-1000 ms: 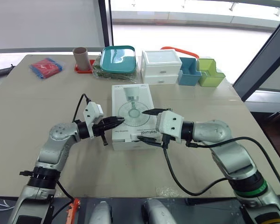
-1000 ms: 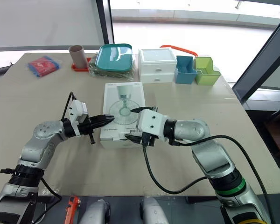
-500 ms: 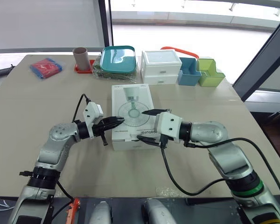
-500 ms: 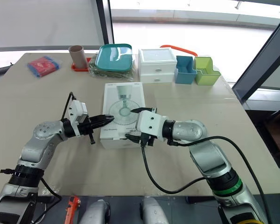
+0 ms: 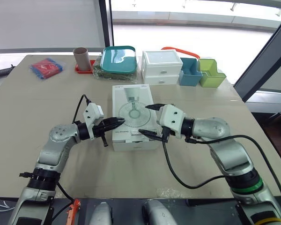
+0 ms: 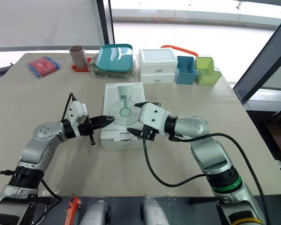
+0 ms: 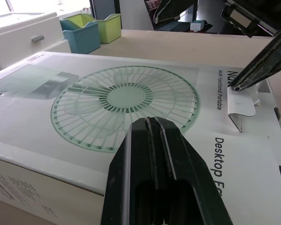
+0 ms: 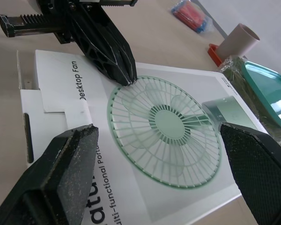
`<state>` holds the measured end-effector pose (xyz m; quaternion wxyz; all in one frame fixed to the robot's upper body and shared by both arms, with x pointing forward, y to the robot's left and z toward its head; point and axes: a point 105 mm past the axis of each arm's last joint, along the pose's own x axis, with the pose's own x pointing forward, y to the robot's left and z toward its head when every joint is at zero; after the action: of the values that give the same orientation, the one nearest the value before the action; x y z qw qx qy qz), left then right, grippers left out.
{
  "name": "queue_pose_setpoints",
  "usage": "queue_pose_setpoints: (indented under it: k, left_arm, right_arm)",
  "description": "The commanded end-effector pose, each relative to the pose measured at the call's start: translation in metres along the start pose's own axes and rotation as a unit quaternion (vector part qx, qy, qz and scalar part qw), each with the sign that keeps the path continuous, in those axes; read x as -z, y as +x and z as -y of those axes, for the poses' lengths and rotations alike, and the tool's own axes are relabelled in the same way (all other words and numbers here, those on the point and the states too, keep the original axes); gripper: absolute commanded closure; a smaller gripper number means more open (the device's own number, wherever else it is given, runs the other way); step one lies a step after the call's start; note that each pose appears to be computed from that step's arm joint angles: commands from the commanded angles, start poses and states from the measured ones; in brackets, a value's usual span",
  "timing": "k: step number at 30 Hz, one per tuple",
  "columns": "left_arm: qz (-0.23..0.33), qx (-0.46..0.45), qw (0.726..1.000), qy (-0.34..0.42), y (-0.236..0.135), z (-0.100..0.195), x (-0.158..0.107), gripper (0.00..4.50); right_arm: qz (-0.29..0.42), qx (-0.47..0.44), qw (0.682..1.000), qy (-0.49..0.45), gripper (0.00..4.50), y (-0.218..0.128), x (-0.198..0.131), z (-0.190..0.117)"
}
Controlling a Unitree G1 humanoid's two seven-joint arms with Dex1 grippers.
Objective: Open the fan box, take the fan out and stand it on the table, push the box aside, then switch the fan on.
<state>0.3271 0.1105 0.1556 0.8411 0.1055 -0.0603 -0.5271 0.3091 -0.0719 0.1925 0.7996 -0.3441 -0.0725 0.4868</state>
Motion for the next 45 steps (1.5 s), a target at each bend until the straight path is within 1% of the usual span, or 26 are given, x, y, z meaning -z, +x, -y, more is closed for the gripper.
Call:
queue_pose_setpoints:
  k: [1,4,6,11,14,31,36,45]
  left_arm:
    - [-0.014,0.005,1.000,-0.006,0.000,0.004,0.008,4.24]
    - [-0.015,0.006,1.000,-0.007,0.000,0.004,0.010,4.24]
    - [-0.015,0.007,1.000,-0.009,0.000,0.005,0.010,4.24]
    - [-0.016,0.011,1.000,-0.009,0.001,0.006,0.012,4.24]
    - [-0.016,0.013,1.000,-0.010,0.001,0.006,0.012,4.24]
    - [-0.016,0.010,1.000,-0.007,0.001,0.005,0.012,4.24]
    - [-0.016,0.010,1.000,-0.006,0.002,0.005,0.012,4.24]
    - [-0.016,0.009,1.000,-0.004,0.003,0.006,0.013,4.24]
  right_arm:
    - [0.025,0.027,0.999,0.001,0.00,-0.020,-0.018,0.015]
    - [0.047,0.031,0.998,0.029,0.00,-0.035,-0.027,0.018]
    - [0.054,0.013,0.998,0.041,0.00,-0.044,-0.031,0.011]
    - [0.030,-0.076,0.995,0.056,0.00,-0.068,-0.025,-0.026]
    - [0.020,-0.098,0.993,0.059,0.00,-0.073,-0.021,-0.036]
    - [-0.019,-0.134,0.989,0.065,0.00,-0.060,0.009,-0.060]
    - [-0.032,-0.128,0.989,0.069,0.00,-0.056,0.022,-0.059]
    - [-0.047,-0.146,0.985,0.074,0.00,-0.055,0.033,-0.072]
